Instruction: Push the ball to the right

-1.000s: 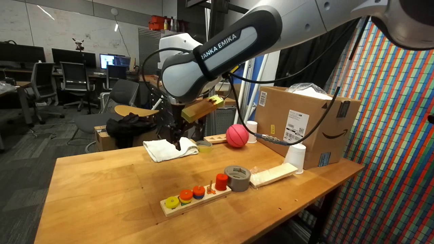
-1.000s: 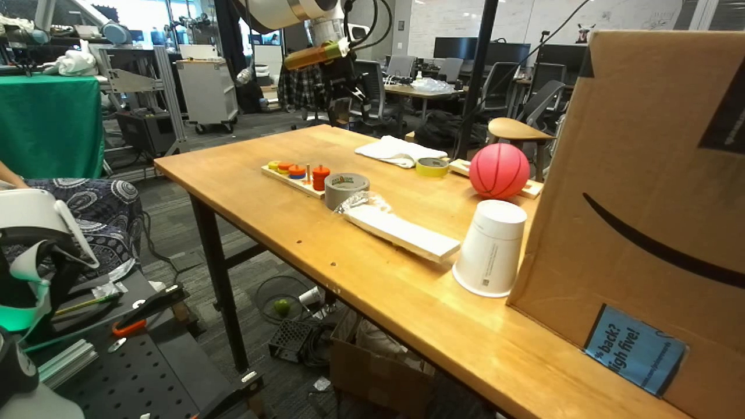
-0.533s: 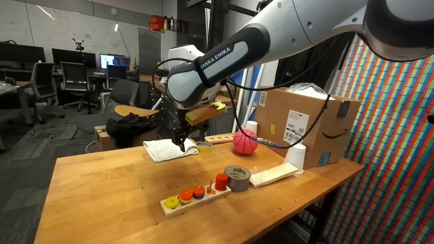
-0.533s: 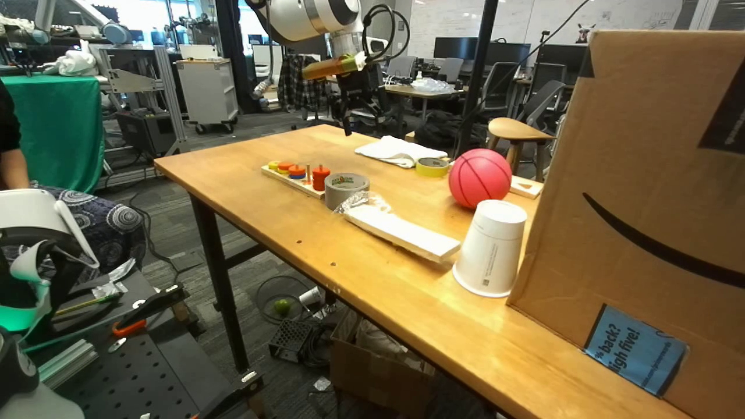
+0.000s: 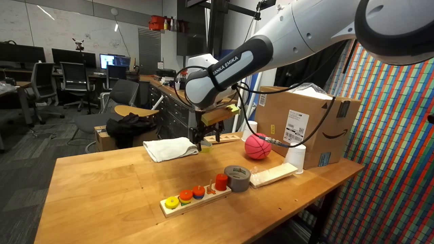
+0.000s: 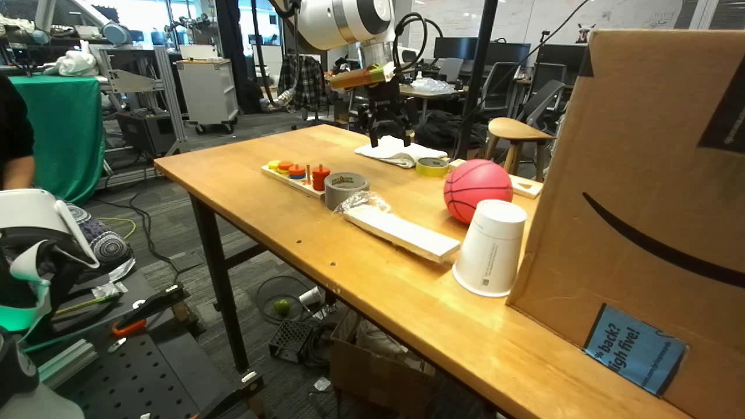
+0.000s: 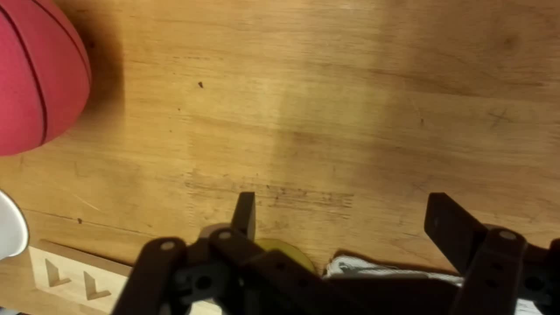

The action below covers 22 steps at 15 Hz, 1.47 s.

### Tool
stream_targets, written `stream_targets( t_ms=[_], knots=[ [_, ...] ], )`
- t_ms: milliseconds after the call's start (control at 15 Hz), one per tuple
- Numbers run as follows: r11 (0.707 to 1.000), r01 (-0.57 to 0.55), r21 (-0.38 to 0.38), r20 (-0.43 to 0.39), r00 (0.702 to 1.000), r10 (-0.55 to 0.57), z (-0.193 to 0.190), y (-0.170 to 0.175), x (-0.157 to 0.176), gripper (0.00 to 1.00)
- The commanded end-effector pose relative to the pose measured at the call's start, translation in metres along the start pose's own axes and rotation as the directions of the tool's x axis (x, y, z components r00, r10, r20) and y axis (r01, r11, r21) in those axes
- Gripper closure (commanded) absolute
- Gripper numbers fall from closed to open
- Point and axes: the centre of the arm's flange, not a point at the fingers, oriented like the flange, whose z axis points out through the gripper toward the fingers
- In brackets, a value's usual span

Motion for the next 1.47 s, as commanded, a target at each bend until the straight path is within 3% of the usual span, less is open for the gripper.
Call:
stream_targets(
  t_ms=[0,200,467,867,1000,1200,1400],
  knots=[
    [0.998,0.059,-0.013,-0.009,0.998,-0.059,-0.004,0.019,-0.006,0.0],
    [0.973,0.229,0.037,-0.013,0.973,-0.229,-0.007,0.025,-0.012,0.0],
    [0.912,0.386,0.137,-0.07,0.922,-0.38,-0.013,0.032,-0.015,0.0],
    [0.764,0.572,0.299,-0.194,0.82,-0.538,-0.019,0.06,-0.015,0.0],
    [0.732,0.597,0.329,-0.214,0.802,-0.557,-0.017,0.069,-0.014,0.0],
    [0.721,0.606,0.335,-0.2,0.794,-0.574,-0.013,0.076,-0.014,0.0],
    [0.752,0.607,0.257,-0.176,0.794,-0.582,-0.016,0.072,-0.016,0.0]
  ],
)
